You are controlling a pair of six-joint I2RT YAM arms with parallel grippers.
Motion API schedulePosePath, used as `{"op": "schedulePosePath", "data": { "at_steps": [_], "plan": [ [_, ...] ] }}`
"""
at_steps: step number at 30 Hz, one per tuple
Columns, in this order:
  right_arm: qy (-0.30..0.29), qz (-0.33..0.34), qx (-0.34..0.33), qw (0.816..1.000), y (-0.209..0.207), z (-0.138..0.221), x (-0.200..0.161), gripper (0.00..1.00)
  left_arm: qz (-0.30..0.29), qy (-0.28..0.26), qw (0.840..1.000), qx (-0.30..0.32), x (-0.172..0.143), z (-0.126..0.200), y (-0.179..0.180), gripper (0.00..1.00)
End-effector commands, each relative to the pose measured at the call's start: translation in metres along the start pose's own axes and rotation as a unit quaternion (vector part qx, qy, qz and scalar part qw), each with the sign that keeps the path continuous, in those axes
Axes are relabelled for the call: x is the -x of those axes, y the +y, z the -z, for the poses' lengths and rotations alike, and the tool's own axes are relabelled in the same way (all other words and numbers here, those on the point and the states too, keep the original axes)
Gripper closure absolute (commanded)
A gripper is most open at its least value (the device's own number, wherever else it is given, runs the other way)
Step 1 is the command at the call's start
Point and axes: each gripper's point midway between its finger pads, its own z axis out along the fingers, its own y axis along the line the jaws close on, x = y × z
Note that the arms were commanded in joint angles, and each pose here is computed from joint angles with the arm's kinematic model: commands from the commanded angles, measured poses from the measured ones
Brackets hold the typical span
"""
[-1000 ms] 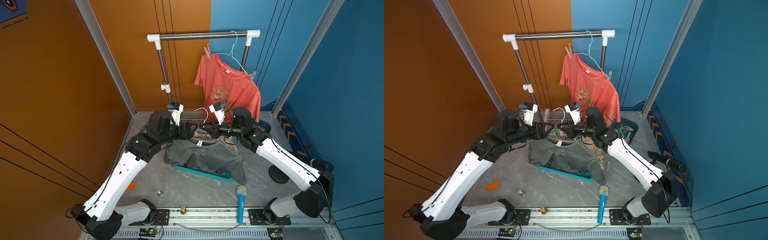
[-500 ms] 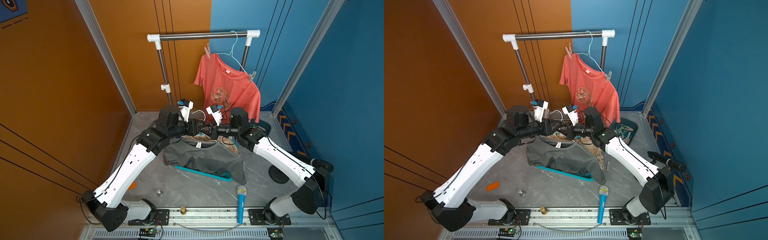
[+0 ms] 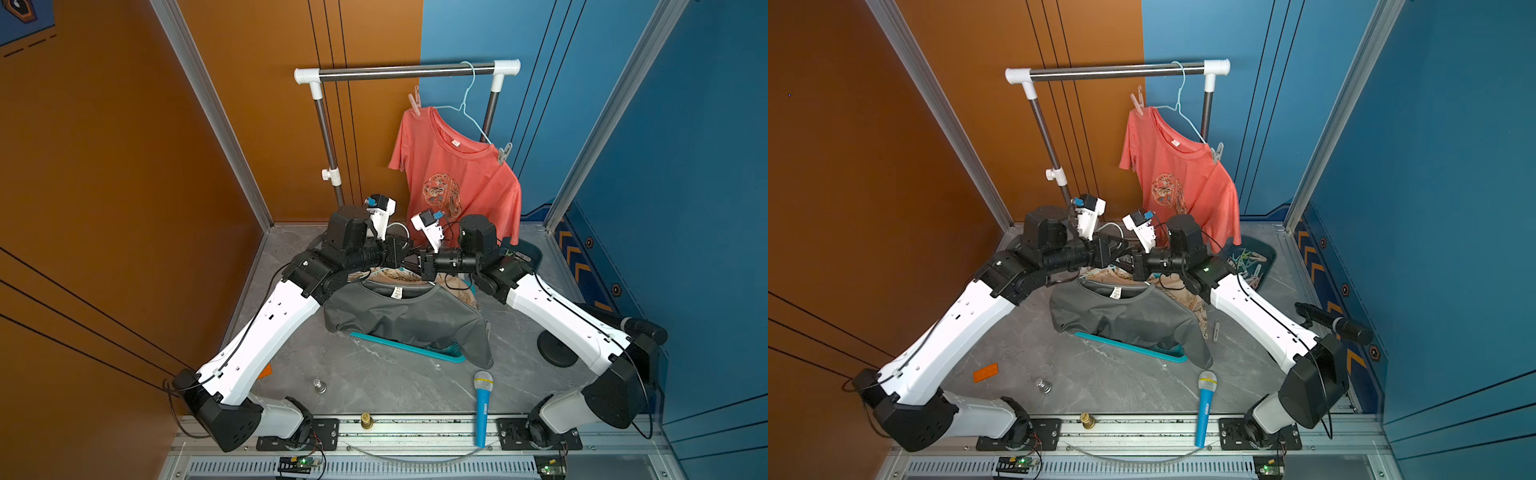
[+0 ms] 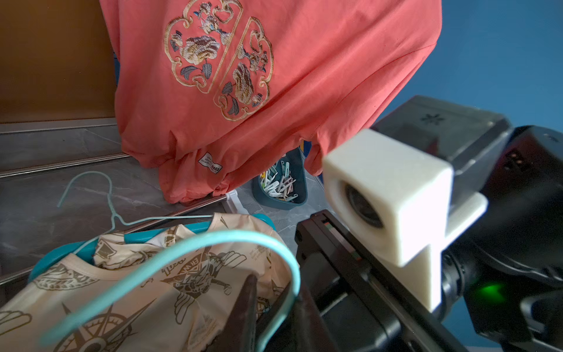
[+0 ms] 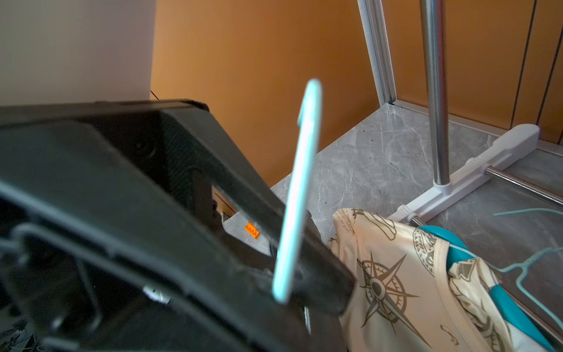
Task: Use clothespins to secure the t-shirt on both sides of the hanger
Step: Pick up the hanger from the basket.
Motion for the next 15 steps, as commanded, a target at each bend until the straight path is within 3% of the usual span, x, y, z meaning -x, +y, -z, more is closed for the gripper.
{"op": "schedulePosePath", "data": {
  "at_steps": [1, 5, 10, 15],
  "plan": [
    [-0.017, 0.015, 0.025, 0.999, 0.018, 0.006, 0.012, 0.94, -0.005, 0.003, 1.000, 0.008, 0.001, -0.003, -0.003, 0.83],
    [-0.020, 0.004, 0.026, 0.999, 0.015, 0.005, 0.014, 0.86, -0.007, 0.005, 1.000, 0.006, 0.001, -0.005, -0.005, 0.89],
    [-0.030, -0.021, 0.024, 0.999, 0.009, 0.012, 0.021, 0.58, -0.019, 0.000, 1.000, 0.010, 0.003, -0.003, -0.005, 0.91],
    [-0.047, -0.039, -0.009, 0.998, 0.003, 0.040, 0.033, 0.45, -0.053, -0.012, 0.998, 0.023, 0.008, 0.007, -0.002, 0.91]
  ]
}}
